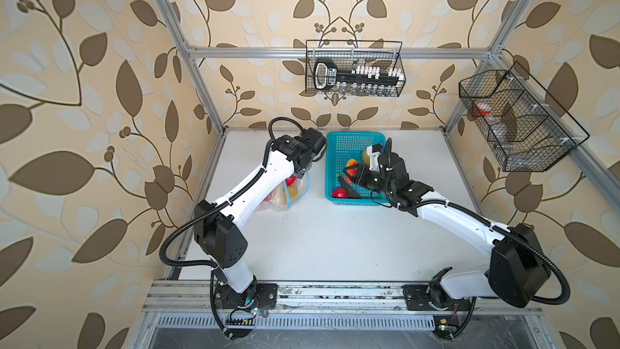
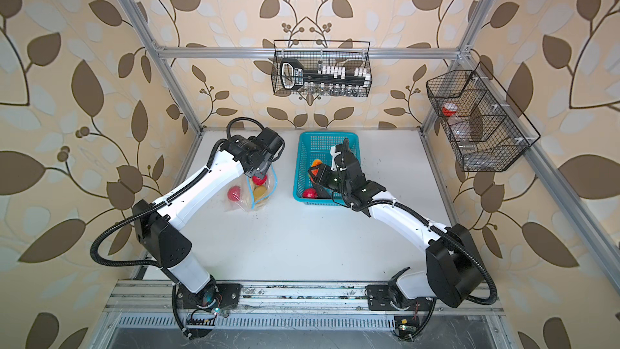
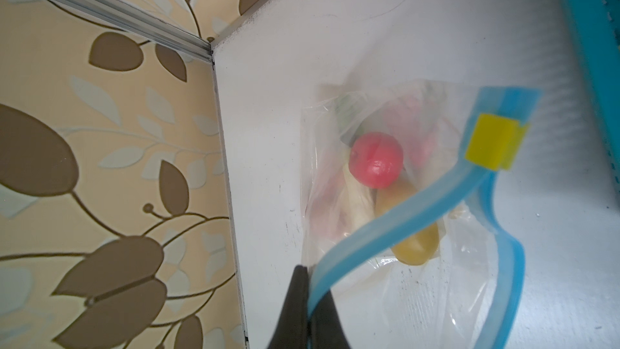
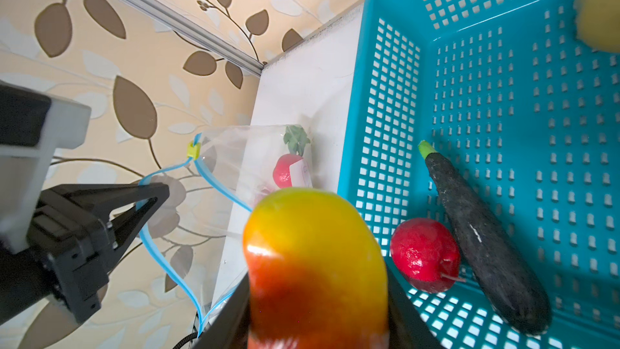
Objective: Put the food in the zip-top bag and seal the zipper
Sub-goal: 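Lift the red-yellow mango and carry it to the bag mouth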
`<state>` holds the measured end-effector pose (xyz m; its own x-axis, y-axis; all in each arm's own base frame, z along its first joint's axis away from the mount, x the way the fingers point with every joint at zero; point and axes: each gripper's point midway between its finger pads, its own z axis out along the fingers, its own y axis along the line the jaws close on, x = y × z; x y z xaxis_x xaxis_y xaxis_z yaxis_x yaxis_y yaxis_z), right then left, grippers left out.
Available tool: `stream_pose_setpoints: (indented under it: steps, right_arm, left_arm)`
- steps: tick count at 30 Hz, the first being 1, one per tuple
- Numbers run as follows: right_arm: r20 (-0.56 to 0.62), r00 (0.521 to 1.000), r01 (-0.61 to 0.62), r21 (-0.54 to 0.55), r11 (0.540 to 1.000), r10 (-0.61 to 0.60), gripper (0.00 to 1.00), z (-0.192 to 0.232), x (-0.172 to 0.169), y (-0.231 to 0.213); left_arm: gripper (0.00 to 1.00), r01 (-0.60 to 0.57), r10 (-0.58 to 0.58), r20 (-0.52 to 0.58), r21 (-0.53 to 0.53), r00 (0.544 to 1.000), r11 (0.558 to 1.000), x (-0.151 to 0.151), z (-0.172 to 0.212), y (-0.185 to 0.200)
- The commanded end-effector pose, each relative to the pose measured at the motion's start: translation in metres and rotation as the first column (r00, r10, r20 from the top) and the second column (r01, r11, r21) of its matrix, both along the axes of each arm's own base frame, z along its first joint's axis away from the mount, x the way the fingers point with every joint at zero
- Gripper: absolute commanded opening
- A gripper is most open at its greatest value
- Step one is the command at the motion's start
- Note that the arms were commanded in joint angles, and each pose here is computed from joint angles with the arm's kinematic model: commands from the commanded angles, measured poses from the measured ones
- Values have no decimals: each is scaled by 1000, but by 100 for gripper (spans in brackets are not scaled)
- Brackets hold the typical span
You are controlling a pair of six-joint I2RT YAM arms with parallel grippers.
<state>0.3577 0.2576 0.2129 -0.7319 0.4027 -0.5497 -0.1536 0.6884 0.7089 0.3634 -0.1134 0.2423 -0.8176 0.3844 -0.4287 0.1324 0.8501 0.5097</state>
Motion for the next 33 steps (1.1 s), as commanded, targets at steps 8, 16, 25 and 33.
stream_pose_setpoints:
  steps: [8,16,25,33]
  right_arm:
    - [76,984,-168,69,983,162,20,17,-13,45]
    - [74,972,-228,58,972,223,17,14,-21,79]
    - [81,965,-256,65,965,250,16,15,-25,103]
    - [106,963,-257,85,963,248,16,22,-26,117]
  left_arm:
    - [0,-26,26,5,-6,1000,1000,3,10,4]
    - [0,-15,15,-6,-26,1000,1000,0,9,2]
    - [0,-10,10,2,-39,1000,999,-3,12,2]
    - [0,-8,9,6,-46,1000,999,-5,13,3]
